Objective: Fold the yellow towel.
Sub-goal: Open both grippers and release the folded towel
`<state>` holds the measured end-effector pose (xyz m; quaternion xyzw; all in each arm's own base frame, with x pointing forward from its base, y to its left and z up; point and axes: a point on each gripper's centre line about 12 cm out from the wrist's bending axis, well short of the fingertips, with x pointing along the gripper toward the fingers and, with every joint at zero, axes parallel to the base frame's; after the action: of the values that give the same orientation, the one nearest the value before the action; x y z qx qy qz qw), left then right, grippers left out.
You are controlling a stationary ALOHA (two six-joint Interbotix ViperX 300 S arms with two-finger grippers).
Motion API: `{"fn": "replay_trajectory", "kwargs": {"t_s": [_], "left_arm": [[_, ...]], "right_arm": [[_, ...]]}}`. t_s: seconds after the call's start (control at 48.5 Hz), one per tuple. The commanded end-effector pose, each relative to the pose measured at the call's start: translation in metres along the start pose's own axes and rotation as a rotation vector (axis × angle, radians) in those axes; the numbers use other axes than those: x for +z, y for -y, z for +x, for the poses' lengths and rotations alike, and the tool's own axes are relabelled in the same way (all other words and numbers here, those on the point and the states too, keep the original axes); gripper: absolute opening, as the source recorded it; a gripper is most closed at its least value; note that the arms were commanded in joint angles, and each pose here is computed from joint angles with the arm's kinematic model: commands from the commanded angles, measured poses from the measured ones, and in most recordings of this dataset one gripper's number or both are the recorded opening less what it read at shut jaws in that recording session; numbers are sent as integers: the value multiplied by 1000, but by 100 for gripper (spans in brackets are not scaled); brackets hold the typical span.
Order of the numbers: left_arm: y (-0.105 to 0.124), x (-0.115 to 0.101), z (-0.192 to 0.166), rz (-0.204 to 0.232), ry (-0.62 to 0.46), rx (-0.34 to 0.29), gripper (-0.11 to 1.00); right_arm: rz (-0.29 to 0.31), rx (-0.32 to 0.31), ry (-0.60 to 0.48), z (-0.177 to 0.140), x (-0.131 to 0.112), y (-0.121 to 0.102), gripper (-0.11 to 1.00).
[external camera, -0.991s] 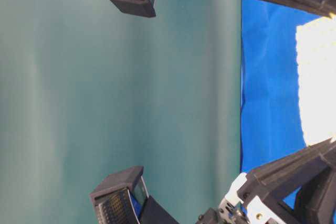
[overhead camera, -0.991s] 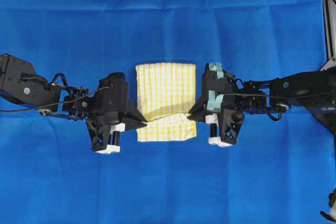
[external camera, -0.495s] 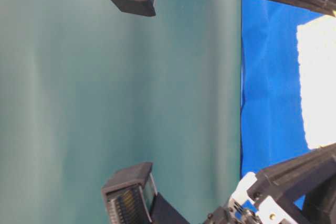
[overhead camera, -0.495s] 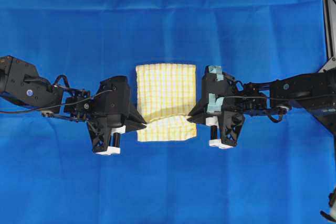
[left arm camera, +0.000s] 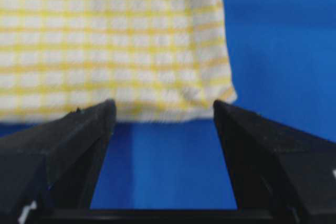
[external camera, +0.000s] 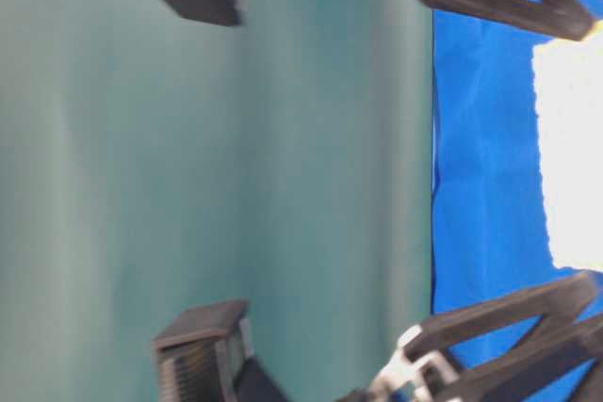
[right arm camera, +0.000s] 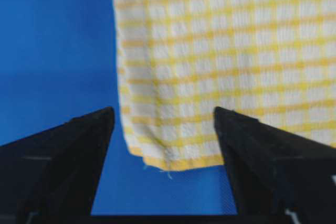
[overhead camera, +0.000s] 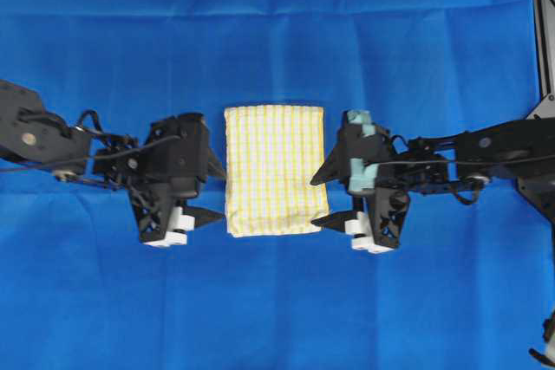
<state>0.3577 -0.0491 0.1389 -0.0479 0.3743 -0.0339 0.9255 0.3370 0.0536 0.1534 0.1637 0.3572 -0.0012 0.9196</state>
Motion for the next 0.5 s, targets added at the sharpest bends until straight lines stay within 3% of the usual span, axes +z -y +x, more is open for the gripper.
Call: {"fn": "replay_trajectory", "kwargs": {"t_s": [0.0, 0.165, 0.475], "left_arm": [[0, 12, -21, 1, 34, -3, 67], [1, 15, -53, 13, 87, -11, 67], [-6, 0, -115, 50, 297, -20, 66]], "right_arm": [[-32, 38, 65, -23, 17, -10, 71], [-90, 63, 132, -57, 23, -11, 71], [-119, 66, 261, -114, 15, 5, 71]]}}
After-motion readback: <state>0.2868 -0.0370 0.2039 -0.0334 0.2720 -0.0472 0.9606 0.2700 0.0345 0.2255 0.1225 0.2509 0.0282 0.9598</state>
